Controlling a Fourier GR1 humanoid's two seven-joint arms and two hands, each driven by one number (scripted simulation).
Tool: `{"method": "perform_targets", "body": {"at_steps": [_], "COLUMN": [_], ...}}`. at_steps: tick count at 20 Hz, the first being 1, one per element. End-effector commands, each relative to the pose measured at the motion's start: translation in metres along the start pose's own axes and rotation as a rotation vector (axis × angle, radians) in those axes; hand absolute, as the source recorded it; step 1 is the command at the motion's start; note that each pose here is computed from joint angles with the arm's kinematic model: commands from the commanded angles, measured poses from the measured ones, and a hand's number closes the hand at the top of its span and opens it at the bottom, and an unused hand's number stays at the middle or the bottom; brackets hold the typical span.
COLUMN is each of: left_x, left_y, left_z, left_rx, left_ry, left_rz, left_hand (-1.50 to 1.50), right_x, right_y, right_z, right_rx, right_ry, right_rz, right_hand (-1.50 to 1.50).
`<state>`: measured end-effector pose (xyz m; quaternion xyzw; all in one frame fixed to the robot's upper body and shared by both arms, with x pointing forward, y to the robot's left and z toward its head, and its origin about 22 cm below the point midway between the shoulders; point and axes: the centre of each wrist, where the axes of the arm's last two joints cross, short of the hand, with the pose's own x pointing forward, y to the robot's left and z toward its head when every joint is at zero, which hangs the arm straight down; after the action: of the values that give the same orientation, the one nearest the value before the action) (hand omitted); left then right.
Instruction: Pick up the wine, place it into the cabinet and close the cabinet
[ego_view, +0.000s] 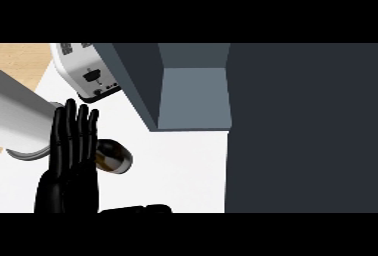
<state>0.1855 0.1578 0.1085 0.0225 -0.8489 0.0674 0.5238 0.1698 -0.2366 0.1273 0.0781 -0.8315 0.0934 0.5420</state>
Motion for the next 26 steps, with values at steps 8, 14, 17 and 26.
{"method": "perform_targets", "body": {"at_steps": [8,14,17,26], "left_x": [0.034,0.036,0.045,0.069], "left_y": [-0.071,-0.080,-0.076,-0.051], "left_z": [0.027,0.014,0.013,0.026], "left_rx": [0.034,0.054,0.090,0.162], "left_ry": [0.014,0.002,0.014,0.023], "left_rz": [0.082,0.064,0.084,0.038], "left_hand": [-1.50,-1.50,-1.50,-1.50], "right_x": [0.055,0.069,0.065,0.075], "right_y": [-0.003,0.012,0.019,0.015], "right_z": [0.008,0.018,0.002,-0.005], "right_rx": [0.060,0.046,0.046,0.044], "right_ry": [0.033,0.028,0.035,0.037], "right_rz": [-0.038,-0.022,-0.035,-0.014], "right_hand": [-1.50,-1.50,-1.50,-1.50]}}
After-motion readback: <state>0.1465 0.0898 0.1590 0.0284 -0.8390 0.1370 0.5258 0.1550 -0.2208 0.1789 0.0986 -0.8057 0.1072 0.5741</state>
